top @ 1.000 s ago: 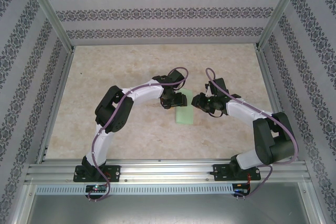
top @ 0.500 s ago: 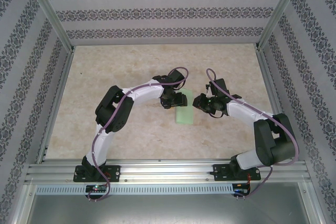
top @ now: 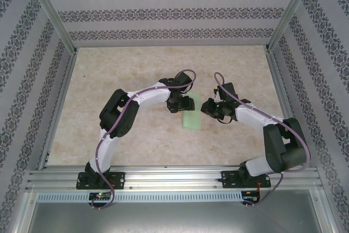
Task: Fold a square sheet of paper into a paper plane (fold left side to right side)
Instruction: First fold in half a square sheet of paper at the center of the table, then hold the square sheet of paper at the center of the table.
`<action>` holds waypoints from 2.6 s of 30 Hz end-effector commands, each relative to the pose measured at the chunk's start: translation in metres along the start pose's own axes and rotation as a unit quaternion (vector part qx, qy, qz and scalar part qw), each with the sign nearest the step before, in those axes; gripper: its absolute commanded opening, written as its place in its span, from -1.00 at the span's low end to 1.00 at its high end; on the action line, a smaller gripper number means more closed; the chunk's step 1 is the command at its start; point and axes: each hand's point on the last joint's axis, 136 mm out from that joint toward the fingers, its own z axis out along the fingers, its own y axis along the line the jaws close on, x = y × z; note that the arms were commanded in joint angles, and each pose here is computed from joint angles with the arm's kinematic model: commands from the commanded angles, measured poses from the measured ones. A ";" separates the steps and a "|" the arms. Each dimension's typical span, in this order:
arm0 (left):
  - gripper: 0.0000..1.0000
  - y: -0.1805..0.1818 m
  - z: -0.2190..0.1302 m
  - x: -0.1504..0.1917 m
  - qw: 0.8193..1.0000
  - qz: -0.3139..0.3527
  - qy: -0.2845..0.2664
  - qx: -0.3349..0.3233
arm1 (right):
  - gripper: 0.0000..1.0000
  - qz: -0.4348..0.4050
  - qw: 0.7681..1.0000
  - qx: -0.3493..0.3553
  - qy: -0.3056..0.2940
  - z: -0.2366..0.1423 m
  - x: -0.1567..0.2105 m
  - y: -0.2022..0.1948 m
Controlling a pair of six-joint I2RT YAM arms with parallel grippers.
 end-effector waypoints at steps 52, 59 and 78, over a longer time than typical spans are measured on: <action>0.30 -0.016 0.010 0.002 0.999 0.045 -0.004 0.017 | -0.78 -0.012 0.994 0.074 0.084 0.052 0.040 -0.036; 0.34 -0.016 -0.039 -0.025 0.997 0.045 -0.046 0.031 | -0.78 -0.014 0.992 0.084 0.089 0.052 0.043 -0.042; -0.22 -0.064 -0.037 -0.007 0.973 0.046 -0.019 0.227 | -0.78 -0.013 0.992 0.082 0.093 0.054 0.043 -0.043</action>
